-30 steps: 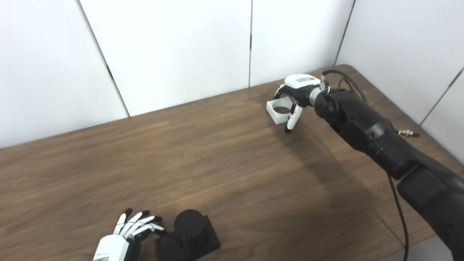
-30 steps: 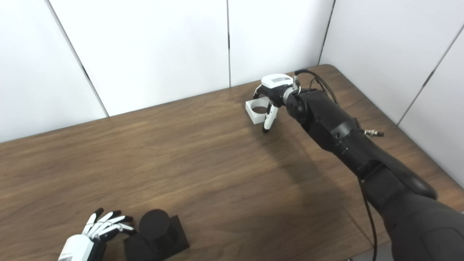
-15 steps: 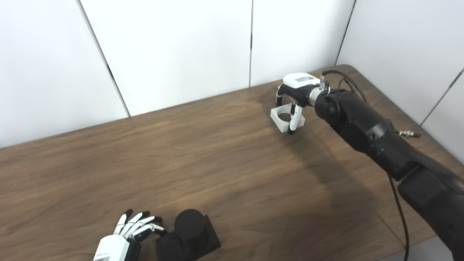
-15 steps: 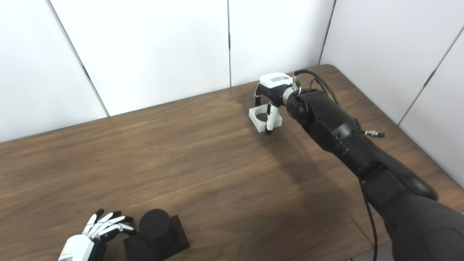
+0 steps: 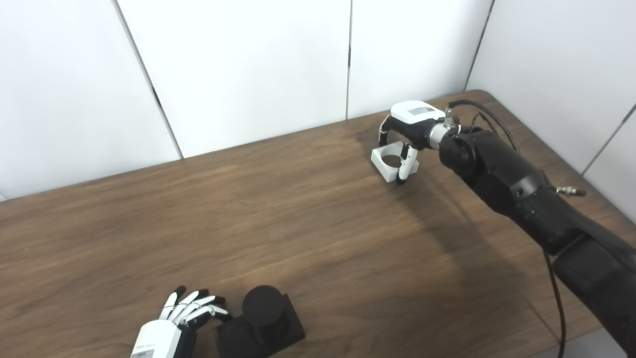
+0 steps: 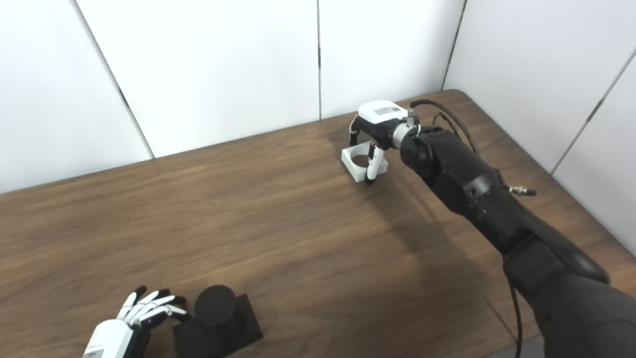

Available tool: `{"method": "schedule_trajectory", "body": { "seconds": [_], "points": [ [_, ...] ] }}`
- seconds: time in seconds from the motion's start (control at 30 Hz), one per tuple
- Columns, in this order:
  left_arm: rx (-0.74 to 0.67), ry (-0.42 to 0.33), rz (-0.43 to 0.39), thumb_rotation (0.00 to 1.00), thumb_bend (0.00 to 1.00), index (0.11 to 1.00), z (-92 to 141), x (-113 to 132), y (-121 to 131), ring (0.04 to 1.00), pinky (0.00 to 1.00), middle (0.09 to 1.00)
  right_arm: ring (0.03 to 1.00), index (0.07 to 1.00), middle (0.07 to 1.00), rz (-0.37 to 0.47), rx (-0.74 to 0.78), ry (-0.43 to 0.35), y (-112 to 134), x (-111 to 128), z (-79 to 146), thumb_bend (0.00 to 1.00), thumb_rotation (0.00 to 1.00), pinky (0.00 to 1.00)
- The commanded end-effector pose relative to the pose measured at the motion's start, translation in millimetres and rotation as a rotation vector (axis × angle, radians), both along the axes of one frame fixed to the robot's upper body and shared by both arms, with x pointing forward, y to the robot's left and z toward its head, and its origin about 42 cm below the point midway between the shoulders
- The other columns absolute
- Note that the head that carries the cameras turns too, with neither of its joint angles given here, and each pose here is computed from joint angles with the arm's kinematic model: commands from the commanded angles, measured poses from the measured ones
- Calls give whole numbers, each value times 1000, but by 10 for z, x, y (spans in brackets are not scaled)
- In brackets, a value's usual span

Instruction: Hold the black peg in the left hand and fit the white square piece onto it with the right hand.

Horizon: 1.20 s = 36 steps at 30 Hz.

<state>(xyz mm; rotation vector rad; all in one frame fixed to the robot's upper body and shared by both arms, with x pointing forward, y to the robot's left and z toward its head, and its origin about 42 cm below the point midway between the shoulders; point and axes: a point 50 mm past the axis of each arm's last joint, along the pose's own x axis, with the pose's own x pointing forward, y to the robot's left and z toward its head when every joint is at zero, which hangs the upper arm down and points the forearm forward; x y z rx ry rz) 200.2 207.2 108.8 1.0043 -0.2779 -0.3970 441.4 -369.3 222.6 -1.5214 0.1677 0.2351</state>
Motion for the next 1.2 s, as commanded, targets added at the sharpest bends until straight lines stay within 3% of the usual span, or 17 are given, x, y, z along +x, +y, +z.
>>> {"method": "schedule_trajectory", "body": {
  "seconds": [0.0,0.27,0.53,0.87,1.17],
  "points": [
    [47,18,-12,50,523,485,-20,-38,-20,870,973,773,896,484,802,57,-31,-116,-3,18,439,524,131,856],
    [48,16,-17,50,523,485,25,-28,-103,862,949,769,892,484,798,232,-34,-165,352,-408,838,524,130,865],
    [68,27,-19,51,523,484,67,-4,-224,861,951,769,884,483,790,447,-7,-195,903,-947,1161,525,133,868],
    [67,30,-17,53,524,484,99,8,-400,873,976,776,888,484,786,657,11,-189,1383,-1386,1324,524,132,866],
    [74,23,-20,56,524,484,113,46,-511,881,992,780,877,482,774,783,40,-164,1688,-1579,1367,524,131,856]
  ]
}}
